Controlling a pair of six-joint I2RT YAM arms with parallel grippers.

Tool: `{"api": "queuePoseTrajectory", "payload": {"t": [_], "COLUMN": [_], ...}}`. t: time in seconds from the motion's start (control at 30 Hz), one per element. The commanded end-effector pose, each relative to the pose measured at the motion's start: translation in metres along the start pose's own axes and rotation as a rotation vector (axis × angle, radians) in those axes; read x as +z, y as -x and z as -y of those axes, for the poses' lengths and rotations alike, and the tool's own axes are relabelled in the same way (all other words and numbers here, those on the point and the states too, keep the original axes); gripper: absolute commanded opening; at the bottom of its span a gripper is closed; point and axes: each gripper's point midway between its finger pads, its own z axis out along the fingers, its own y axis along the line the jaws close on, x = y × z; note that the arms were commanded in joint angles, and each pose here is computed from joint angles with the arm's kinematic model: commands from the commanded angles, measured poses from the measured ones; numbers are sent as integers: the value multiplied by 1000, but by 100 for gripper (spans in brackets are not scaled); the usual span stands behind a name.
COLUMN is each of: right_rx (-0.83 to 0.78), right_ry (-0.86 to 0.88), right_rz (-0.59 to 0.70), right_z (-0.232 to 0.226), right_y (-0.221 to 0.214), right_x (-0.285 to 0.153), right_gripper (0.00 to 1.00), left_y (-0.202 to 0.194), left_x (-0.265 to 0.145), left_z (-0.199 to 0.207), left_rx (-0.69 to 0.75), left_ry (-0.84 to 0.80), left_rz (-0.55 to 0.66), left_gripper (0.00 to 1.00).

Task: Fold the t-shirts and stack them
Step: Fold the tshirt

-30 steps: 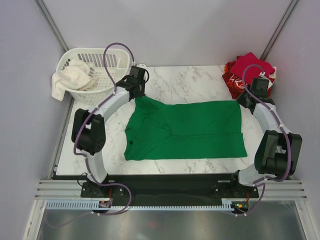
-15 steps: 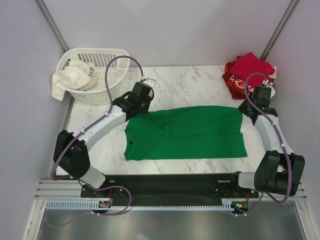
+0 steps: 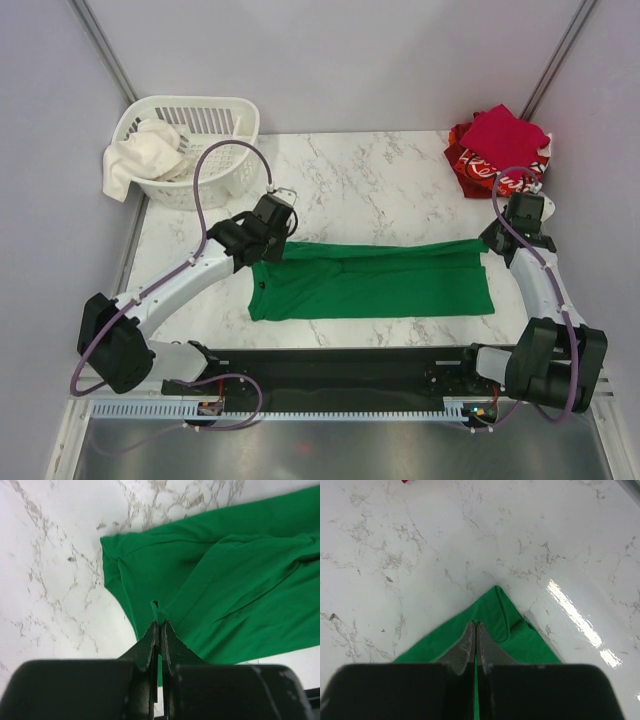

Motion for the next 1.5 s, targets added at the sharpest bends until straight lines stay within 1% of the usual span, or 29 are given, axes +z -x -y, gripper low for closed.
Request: {"api": "queuePoseTrajectory", "payload": {"t": [0.0, 0.33, 0.4, 0.43, 0.5, 0.53, 0.57, 0.6, 0.63, 0.67, 0.77, 0.83, 0.9, 1.0, 1.03, 1.07, 1.1, 1.13, 1.2, 1.23, 1.33, 1.37, 1.43, 1.47], "right_rx": [16, 2, 10, 14, 30, 37, 42, 47, 56, 60, 67, 63, 64, 50, 36, 23, 13, -30, -111, -144, -226, -240, -263, -272], "right_ry": [-19, -48, -63, -80, -115, -130, -138, -145, -156, -165, -176, -161, -127, -14, 40, 118, 154, 246, 326, 348, 346, 331, 307, 293], "right_rz": [33, -12, -13, -25, -41, -55, -63, -72, -78, -75, -25, -11, 2, 3, 8, -14, -21, -45, -107, -126, -181, -206, -224, -251], "right_z": [8, 26, 31, 36, 46, 51, 54, 56, 60, 62, 62, 58, 50, 28, 15, -1, -11, -37, -67, -76, -84, -81, -73, -69], "right_y": [2, -27, -32, -39, -46, -52, -55, -58, -61, -61, -46, -39, -32, -30, -31, -36, -39, -50, -74, -83, -109, -118, -126, -134], "right_x": [-8, -9, -9, -8, -5, -3, -2, -1, 0, 1, -1, -3, -5, -9, -10, -13, -14, -19, -25, -27, -20, -13, -5, 0], "right_gripper": [0, 0, 0, 0, 1, 14, 28, 48, 64, 82, 93, 95, 95, 94, 93, 91, 89, 88, 85, 83, 80, 79, 79, 79], "left_y": [-17, -44, -54, -61, -71, -76, -79, -81, -83, -80, -70, -60, -55, -54, -58, -54, -55, -58, -54, -57, -53, -59, -55, -61], "left_x": [-11, -21, -21, -20, -21, -21, -21, -22, -24, -26, -33, -35, -31, -20, -11, -3, 2, 13, 25, 36, 53, 63, 73, 82], "left_z": [-5, -5, -4, -3, 1, 0, 1, -1, -2, -1, -14, -19, -23, -18, -15, -10, -6, -2, 6, 11, 22, 25, 31, 33], "left_rx": [-62, -93, -104, -104, -114, -121, -137, -143, -150, -159, -175, -180, -184, -216, -212, -219, -218, -211, -224, -222, -250, -253, -268, -266], "left_ry": [15, -7, -14, -20, -35, -29, -22, -8, -5, -9, 68, 101, 140, 156, 160, 151, 142, 151, 135, 139, 112, 113, 99, 103], "left_rz": [-16, -54, -83, -102, -148, -167, -184, -193, -200, -196, -180, -158, -152, -159, -182, -173, -186, -212, -223, -253, -279, -314, -316, -345], "left_gripper": [2, 2, 2, 3, 8, 13, 21, 27, 33, 45, 60, 61, 61, 60, 60, 59, 59, 59, 57, 55, 51, 49, 49, 47]}}
